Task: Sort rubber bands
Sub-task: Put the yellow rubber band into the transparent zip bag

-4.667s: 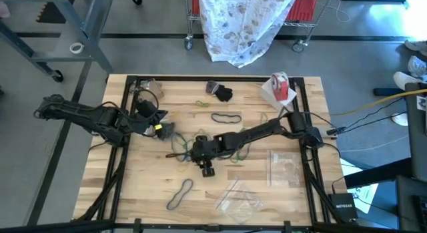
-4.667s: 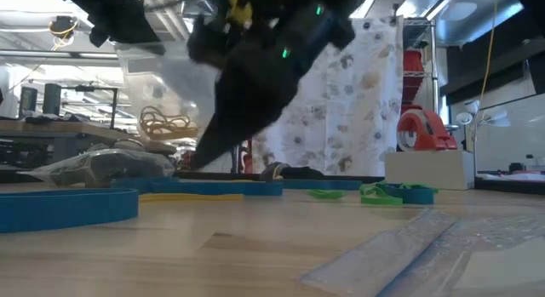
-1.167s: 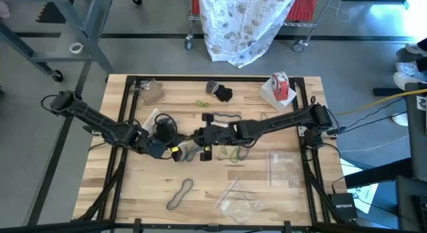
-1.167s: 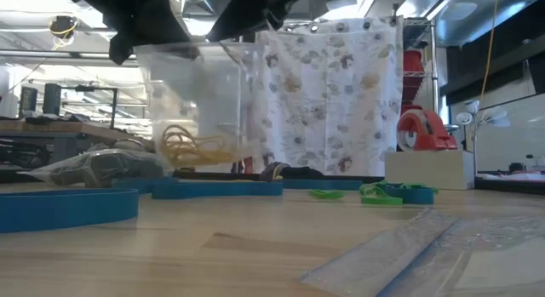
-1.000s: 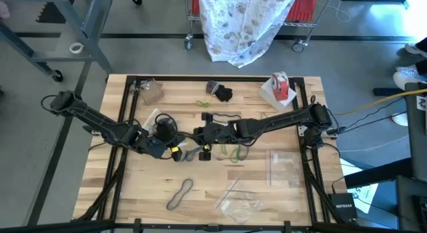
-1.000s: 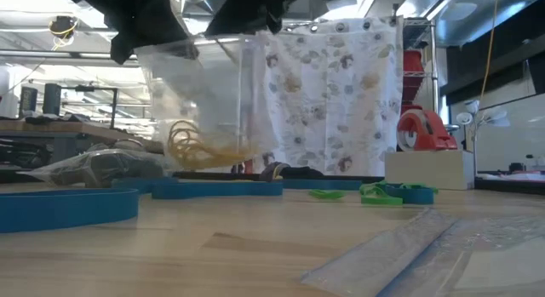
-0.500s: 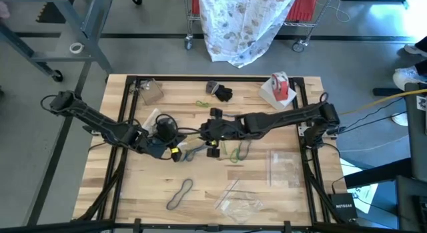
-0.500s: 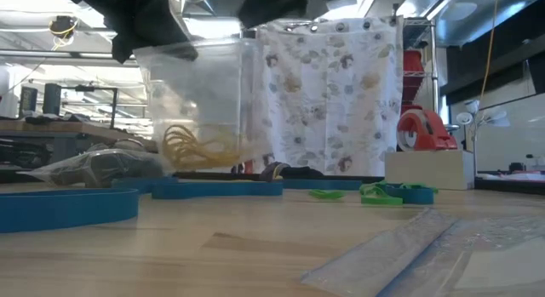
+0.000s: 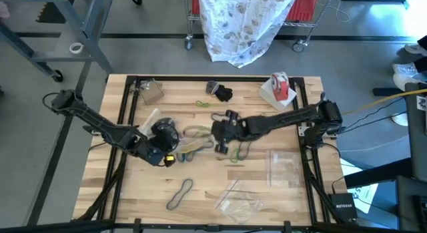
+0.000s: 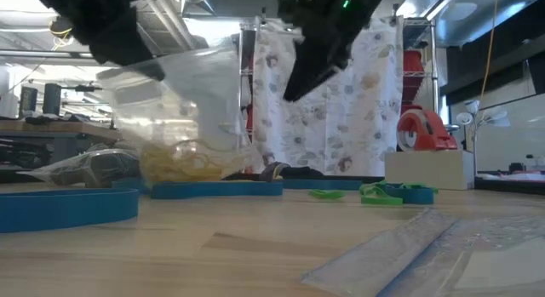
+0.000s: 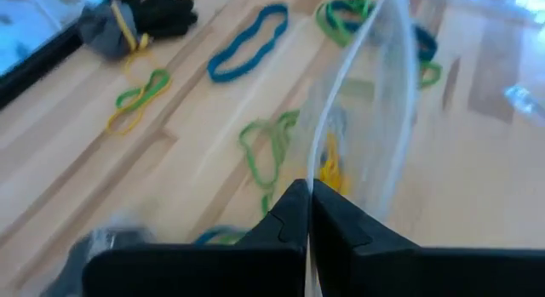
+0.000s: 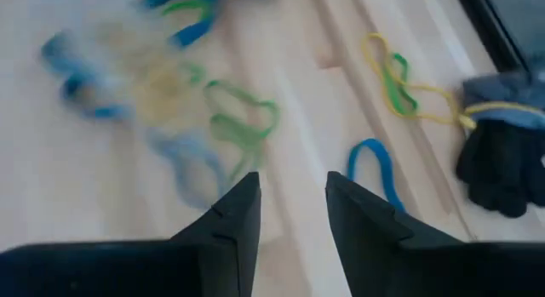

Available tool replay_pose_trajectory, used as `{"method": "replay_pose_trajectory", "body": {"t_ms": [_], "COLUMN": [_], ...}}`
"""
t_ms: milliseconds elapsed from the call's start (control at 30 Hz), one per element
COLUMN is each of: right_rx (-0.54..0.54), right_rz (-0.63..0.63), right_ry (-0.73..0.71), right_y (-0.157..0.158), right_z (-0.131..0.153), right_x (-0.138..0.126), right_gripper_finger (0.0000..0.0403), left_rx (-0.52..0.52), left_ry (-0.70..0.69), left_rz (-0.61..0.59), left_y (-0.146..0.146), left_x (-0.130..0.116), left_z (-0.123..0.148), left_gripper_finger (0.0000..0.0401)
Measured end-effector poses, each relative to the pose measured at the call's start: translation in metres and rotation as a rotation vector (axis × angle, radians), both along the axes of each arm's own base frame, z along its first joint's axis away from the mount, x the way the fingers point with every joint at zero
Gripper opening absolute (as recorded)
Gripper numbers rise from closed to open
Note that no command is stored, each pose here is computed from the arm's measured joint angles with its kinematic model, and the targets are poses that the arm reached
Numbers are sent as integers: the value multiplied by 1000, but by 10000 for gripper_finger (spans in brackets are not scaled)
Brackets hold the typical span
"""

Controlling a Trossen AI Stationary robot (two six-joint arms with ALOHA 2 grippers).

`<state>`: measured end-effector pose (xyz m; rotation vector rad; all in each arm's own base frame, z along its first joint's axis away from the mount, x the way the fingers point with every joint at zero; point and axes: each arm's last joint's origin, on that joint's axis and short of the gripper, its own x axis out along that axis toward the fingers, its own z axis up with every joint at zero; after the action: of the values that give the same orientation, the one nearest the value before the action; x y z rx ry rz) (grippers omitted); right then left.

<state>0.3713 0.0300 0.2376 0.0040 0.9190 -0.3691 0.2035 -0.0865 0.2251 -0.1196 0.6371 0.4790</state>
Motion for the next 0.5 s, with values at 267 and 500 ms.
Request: {"method": "replay_pose_trajectory", "body": {"t_ms": [267,500], "right_rx": [193,301], "right_rz": [-172,-256], "right_ry": [-132,-156], "right_y": [-90,-160], "right_z": [-20,-46], "right_x": [10,21], "right_gripper_finger": [127,127], "left_rx": [1,28], "left_ry": [20,36], "left_rz": [33,63], "left_y": [5,16], "left_x": [0,4], "left_z": [-2,-2], "left_gripper_finger": [1,1]}}
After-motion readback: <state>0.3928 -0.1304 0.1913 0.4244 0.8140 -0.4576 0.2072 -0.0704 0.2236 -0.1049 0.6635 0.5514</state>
